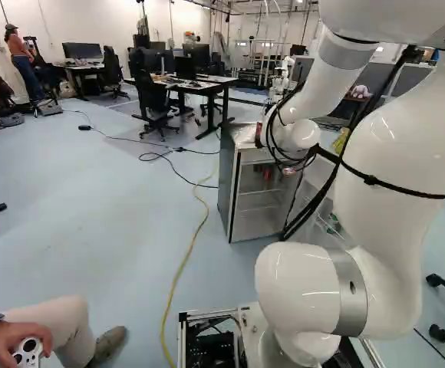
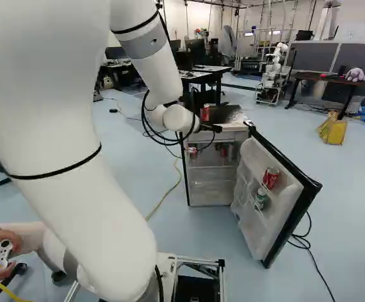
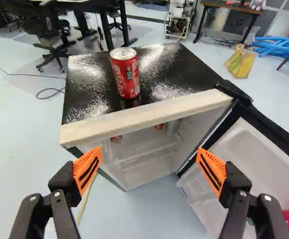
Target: Grab a drink from the fridge
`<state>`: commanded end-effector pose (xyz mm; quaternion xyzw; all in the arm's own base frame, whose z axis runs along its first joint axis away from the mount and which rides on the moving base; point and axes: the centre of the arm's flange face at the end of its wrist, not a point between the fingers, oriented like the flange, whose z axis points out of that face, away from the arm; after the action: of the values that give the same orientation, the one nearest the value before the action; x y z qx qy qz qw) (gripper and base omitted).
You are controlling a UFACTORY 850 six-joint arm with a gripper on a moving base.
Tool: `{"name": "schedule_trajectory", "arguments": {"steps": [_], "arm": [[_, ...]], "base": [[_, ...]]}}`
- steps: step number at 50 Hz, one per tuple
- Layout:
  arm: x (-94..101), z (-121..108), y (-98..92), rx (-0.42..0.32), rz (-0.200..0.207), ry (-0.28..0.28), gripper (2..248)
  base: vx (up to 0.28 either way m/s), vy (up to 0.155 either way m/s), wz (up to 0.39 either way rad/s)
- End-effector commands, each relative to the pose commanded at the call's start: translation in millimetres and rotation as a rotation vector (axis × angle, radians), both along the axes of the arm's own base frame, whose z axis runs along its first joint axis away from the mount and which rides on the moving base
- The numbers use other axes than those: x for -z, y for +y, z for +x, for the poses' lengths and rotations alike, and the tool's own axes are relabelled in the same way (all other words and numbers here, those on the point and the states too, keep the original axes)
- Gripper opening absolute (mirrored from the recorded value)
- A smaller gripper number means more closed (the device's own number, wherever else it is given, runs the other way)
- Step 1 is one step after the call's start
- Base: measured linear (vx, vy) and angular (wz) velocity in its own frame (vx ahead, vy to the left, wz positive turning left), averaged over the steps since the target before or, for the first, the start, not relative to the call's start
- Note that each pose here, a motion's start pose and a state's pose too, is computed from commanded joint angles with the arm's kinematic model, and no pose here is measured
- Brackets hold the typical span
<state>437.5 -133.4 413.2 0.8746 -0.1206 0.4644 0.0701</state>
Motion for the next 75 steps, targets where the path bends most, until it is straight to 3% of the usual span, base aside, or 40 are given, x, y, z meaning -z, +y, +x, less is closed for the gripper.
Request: {"name": "schedule_trajectory", "arguments": {"steps": [32,63,75], "arm": [[-13.4,-49.6,-36.7,0.152,0.112,0.229,247],[-34.4,-70.3,-72.4,0.245,0.217,0.438,247],[-47.2,-68.9,-88.6,0.274,0.238,0.465,247]], "base": [[0.0,0.0,0.0],[0.0,0.0,0.0],[0.0,0.0,0.0]]}}
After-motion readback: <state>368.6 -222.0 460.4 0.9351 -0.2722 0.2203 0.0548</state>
